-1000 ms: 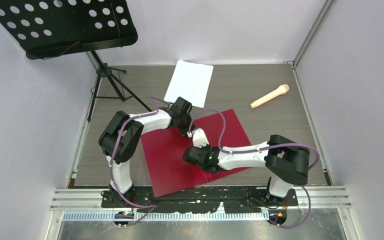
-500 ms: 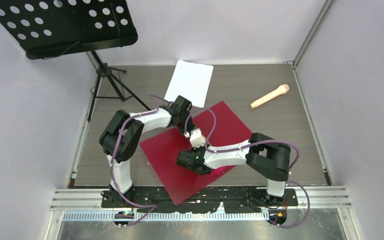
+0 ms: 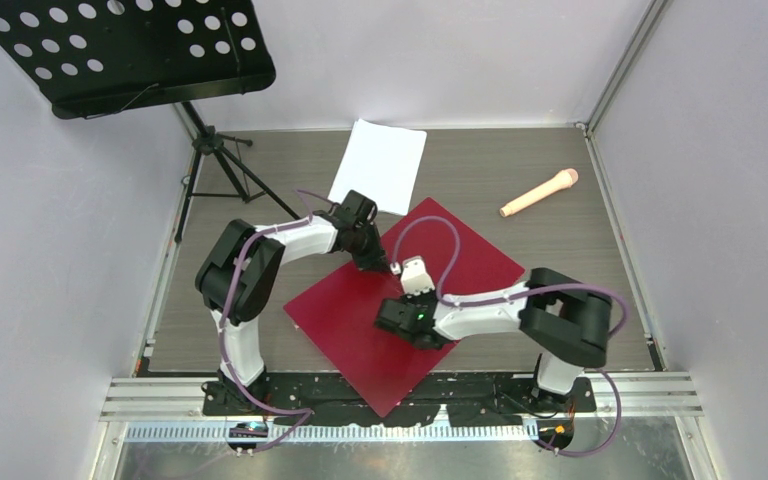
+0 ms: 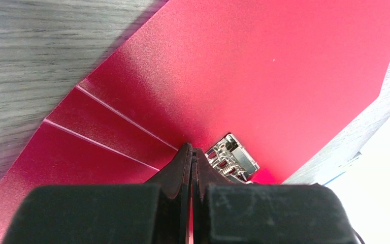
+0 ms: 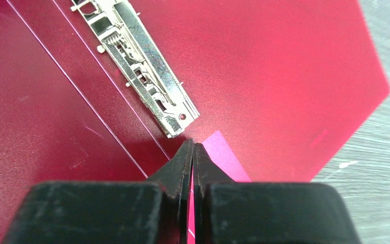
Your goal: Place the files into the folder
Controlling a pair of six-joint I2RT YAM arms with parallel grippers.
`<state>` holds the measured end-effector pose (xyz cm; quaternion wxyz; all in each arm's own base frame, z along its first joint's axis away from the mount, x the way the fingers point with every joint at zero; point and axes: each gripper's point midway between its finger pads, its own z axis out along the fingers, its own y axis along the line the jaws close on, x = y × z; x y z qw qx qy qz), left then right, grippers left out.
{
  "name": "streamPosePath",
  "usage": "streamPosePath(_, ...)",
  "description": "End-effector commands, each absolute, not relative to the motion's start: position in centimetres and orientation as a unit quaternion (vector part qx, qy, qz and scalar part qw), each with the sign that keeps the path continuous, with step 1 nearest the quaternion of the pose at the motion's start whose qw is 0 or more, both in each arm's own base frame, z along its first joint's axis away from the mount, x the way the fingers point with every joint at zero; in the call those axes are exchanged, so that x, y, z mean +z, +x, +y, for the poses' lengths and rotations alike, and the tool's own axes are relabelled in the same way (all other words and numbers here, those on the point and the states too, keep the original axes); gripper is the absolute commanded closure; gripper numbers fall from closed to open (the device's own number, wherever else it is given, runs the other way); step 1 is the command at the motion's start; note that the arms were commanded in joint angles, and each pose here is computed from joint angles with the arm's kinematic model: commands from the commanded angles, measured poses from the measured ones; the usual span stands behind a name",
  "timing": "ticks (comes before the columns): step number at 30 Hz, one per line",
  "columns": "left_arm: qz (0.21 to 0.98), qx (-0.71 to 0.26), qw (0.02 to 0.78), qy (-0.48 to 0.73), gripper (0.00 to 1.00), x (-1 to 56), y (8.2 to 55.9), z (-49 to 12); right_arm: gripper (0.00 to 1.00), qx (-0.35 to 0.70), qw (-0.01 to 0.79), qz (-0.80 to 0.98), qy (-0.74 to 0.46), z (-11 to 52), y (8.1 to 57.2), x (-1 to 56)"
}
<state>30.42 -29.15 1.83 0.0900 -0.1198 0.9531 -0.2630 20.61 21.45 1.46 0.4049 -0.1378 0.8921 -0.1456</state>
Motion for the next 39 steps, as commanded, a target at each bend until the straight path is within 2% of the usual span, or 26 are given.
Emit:
streamPosePath(1, 0.975, -0.184, 0.074, -0.097, 1.00, -0.9, 28.2, -25.5, 0.93, -0.004, 0.278, 0.954, -0.109, 22.1, 16.9, -2.1)
streamPosePath(3, 0.974, -0.195, 0.078, -0.085, 1.00, -0.4, 28.3, -26.1, 0.91, 0.048, 0.278, 0.955, -0.090, 22.8, 17.5, -1.0)
streamPosePath(6, 0.972, -0.209, 0.084, -0.068, 1.00, 0.4, 28.2, -27.0, 0.81, 0.123, 0.292, 0.946, -0.074, 24.5, 18.4, 1.0)
streamPosePath(7, 0.972, -0.210, 0.087, -0.065, 1.00, 0.6, 28.1, -27.1, 0.80, 0.144, 0.295, 0.942, -0.069, 24.9, 18.6, 1.7)
streamPosePath(10, 0.967, -0.226, 0.102, -0.064, 0.99, 1.9, 28.1, -27.9, 0.77, 0.161, 0.300, 0.938, -0.064, 25.2, 18.8, 2.6)
streamPosePath(15, 0.954, -0.257, 0.124, -0.087, 0.79, 4.5, 28.4, -29.6, 0.76, 0.164, 0.293, 0.941, -0.046, 24.6, 18.8, 2.1)
streamPosePath(19, 0.947, -0.263, 0.143, -0.119, 0.70, 5.7, 29.2, -30.8, 0.77, 0.159, 0.290, 0.943, -0.041, 24.2, 18.7, 1.8)
streamPosePath(27, 0.950, -0.229, 0.148, -0.152, 0.75, 4.5, 30.3, -31.9, 0.80, 0.150, 0.297, 0.942, -0.033, 23.5, 18.8, 2.3)
streamPosePath(34, 0.964, -0.190, 0.137, -0.127, 0.80, 2.3, 29.4, -31.8, 0.80, 0.144, 0.308, 0.940, -0.033, 23.1, 19.1, 3.1)
streamPosePath(39, 0.969, -0.171, 0.141, -0.112, 0.80, 2.1, 28.7, -31.3, 0.80, 0.139, 0.313, 0.939, -0.035, 23.1, 19.4, 3.4)
